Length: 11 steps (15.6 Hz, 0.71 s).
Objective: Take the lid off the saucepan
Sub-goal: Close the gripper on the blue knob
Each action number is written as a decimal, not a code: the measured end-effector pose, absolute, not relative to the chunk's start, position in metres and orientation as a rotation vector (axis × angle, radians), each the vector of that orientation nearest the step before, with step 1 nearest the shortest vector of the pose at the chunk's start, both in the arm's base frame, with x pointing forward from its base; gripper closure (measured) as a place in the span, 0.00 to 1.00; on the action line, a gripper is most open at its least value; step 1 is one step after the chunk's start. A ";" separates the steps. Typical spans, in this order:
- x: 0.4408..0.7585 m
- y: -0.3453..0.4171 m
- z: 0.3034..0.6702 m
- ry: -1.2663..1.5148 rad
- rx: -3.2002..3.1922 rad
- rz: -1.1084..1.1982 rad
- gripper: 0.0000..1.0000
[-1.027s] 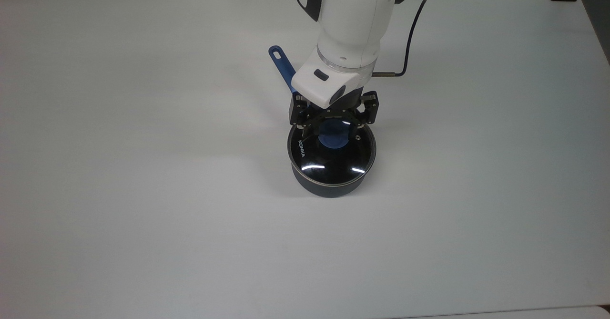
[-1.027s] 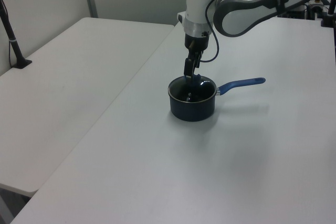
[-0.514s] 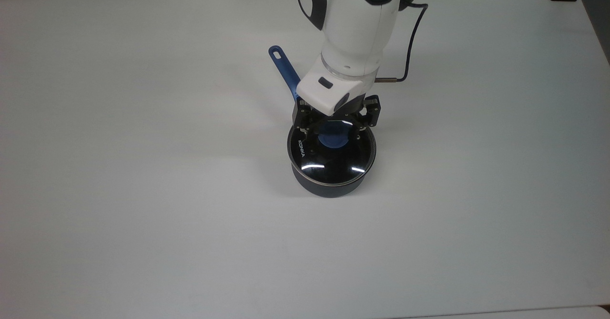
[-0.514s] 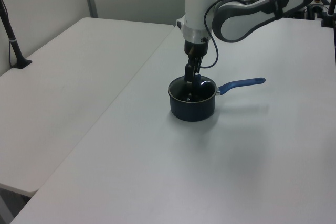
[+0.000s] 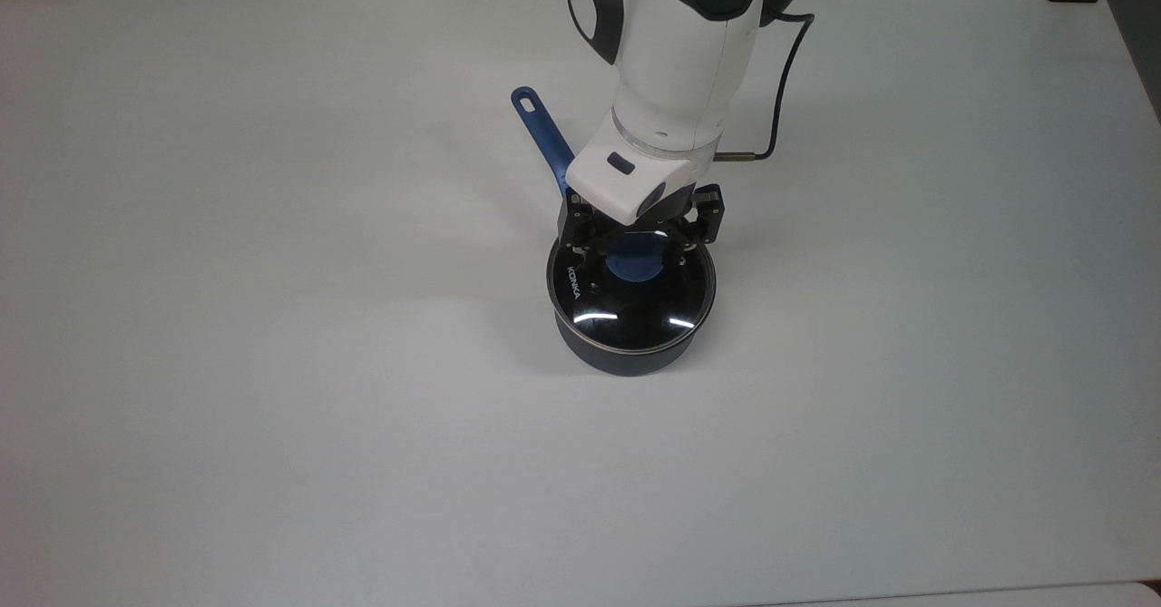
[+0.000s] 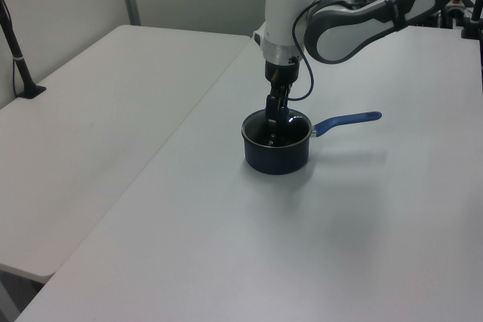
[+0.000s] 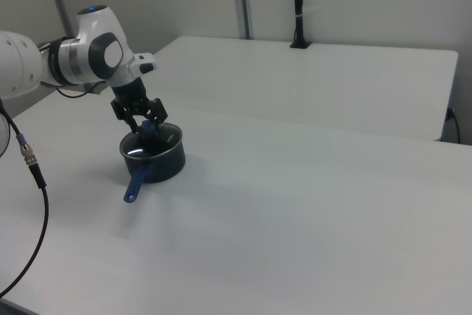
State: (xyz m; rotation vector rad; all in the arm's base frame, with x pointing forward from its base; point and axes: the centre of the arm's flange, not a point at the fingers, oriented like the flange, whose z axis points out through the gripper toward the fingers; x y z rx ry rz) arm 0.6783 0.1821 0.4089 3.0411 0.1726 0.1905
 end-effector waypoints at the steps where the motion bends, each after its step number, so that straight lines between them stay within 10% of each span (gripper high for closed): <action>1: 0.678 0.182 0.409 0.173 3.041 0.190 0.07; 11: 0.679 0.183 0.412 0.172 3.042 0.200 0.37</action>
